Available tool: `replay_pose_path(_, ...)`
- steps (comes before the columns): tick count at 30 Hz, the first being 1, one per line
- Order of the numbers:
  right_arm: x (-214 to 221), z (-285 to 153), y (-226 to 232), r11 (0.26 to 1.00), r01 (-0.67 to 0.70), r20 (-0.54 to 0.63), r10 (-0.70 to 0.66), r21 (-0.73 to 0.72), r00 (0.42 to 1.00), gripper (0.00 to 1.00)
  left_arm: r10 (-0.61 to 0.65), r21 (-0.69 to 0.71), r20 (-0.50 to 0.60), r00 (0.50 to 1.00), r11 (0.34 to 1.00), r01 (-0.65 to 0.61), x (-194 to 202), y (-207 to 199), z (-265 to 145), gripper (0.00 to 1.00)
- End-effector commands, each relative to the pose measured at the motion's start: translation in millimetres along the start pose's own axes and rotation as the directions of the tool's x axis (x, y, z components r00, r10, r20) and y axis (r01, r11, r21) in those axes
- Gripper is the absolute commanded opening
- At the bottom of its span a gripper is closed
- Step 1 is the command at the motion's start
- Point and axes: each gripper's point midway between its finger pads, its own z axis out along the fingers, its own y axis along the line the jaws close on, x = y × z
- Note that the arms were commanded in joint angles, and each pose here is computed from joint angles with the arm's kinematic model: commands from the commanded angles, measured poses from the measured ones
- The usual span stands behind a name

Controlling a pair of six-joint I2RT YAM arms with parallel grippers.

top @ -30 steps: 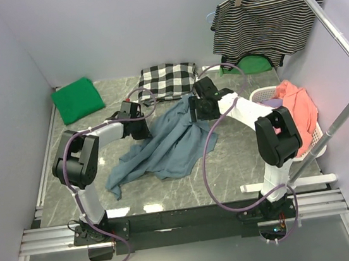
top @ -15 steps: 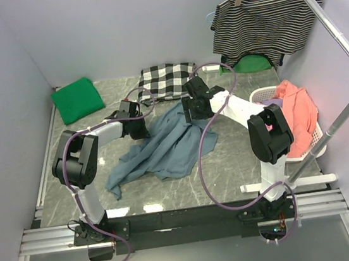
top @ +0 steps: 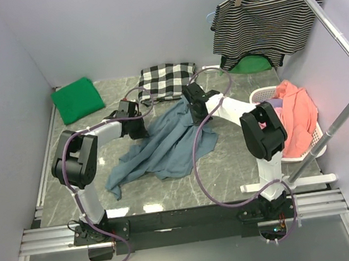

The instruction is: Fold and stack the t-shirts

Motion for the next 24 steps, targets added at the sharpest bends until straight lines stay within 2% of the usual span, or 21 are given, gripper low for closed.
replay_pose_path(1, -44, -28, -11, 0.999, -0.023, 0.148, 0.019, 0.028, 0.989, 0.0, 0.008, -0.027, 0.061, 0.998, 1.0, -0.006, -21, 6, -19, 0.01)
replay_pose_path(5, -54, -61, -19, 0.999, -0.033, 0.216, 0.028, 0.018, 0.976, 0.0, -0.004, -0.064, 0.125, 0.992, 0.998, 0.012, -42, 15, -42, 0.01)
replay_pose_path(10, -57, -114, -36, 0.998, -0.065, 0.296, 0.058, 0.014, 0.954, 0.0, -0.014, -0.076, 0.253, 0.967, 0.997, 0.034, -74, 17, -96, 0.01)
replay_pose_path(14, -52, -142, -57, 0.993, -0.098, 0.333, 0.07, 0.068, 0.94, 0.0, -0.022, -0.11, 0.314, 0.949, 0.992, 0.059, -86, 27, -132, 0.01)
replay_pose_path(19, -58, -204, -76, 0.987, -0.159, 0.451, 0.125, 0.037, 0.884, 0.0, -0.013, -0.143, 0.382, 0.924, 0.987, 0.073, -88, 30, -185, 0.01)
replay_pose_path(22, -52, -248, -86, 0.984, -0.177, 0.518, 0.163, -0.023, 0.84, 0.0, -0.001, -0.105, 0.431, 0.902, 0.993, 0.051, -84, 19, -226, 0.01)
replay_pose_path(23, -46, -257, -88, 0.983, -0.178, 0.522, 0.17, -0.036, 0.835, 0.0, 0.002, -0.072, 0.476, 0.88, 0.997, 0.036, -86, 11, -249, 0.01)
replay_pose_path(24, -43, -280, -90, 0.98, -0.177, 0.56, 0.195, -0.086, 0.805, 0.0, 0.019, -0.065, 0.49, 0.871, 0.998, 0.015, -85, 8, -260, 0.01)
